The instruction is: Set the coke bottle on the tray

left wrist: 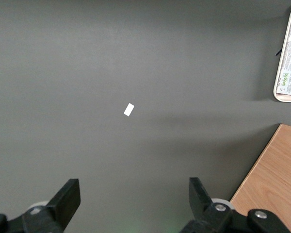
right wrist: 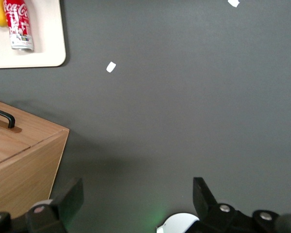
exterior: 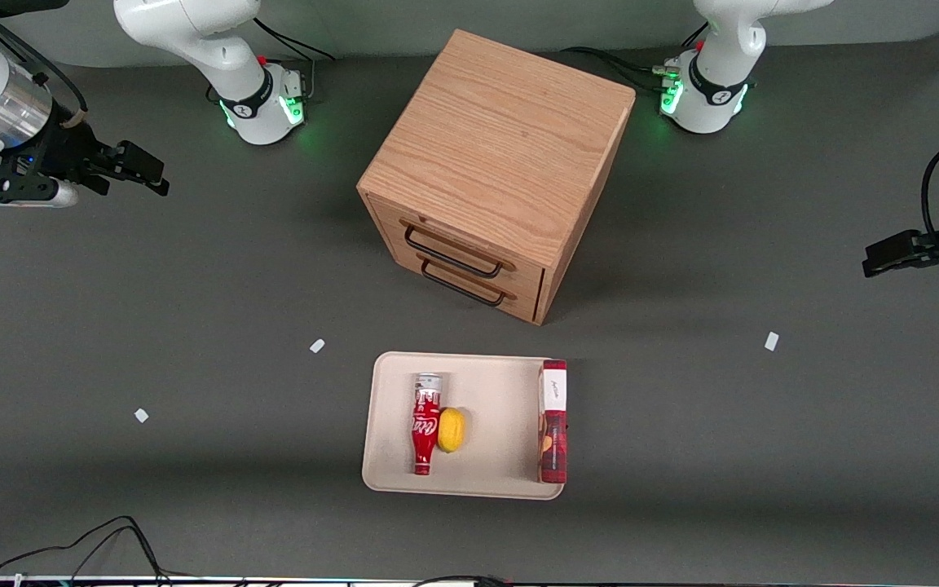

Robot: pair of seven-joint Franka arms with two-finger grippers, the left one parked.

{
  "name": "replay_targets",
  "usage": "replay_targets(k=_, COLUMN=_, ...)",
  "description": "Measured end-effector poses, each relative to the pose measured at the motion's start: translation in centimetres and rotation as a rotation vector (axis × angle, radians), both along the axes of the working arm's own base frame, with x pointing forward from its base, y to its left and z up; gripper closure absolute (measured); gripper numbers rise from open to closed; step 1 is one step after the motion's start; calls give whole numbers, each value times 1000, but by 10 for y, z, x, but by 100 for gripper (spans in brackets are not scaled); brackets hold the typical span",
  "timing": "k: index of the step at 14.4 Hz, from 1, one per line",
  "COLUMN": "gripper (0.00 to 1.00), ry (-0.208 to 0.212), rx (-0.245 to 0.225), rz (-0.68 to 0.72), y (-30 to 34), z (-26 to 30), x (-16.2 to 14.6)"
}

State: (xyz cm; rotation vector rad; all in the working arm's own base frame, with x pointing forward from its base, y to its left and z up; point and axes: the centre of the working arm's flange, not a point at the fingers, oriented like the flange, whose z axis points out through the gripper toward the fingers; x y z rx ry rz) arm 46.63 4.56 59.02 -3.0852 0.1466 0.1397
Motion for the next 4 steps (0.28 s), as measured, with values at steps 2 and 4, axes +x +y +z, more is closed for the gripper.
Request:
replay_targets(k=2, gripper=0, ry=3, rx=-11, rz=10, y=1, z=0, x=-1)
replay_targets(k=4, gripper=0, ry=7, rx=-23, rz=19, y=5, z=0, x=-3)
